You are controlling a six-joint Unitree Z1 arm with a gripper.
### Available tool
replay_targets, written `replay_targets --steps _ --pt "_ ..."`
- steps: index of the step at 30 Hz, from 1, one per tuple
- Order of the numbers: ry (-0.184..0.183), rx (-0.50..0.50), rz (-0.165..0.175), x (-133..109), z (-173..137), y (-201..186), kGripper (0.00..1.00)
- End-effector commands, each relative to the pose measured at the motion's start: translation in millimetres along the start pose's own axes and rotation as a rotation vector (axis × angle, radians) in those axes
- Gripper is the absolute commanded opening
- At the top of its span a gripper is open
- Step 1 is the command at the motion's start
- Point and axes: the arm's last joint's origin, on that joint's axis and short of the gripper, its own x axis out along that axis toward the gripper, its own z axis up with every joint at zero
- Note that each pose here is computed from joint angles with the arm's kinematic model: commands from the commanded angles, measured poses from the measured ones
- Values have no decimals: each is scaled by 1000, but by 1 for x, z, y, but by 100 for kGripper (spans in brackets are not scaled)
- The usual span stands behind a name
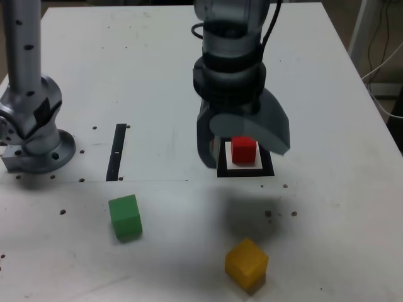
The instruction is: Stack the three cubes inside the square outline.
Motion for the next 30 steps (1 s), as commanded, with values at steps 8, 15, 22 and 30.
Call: replay_targets --steps 8,15,22,30 --pt "18 97 7 0 7 -57 100" --pt "23 181 7 5 9 -111 100" --pt "35 233 8 8 13 -141 100" --pt "59 290 25 10 14 -144 100"
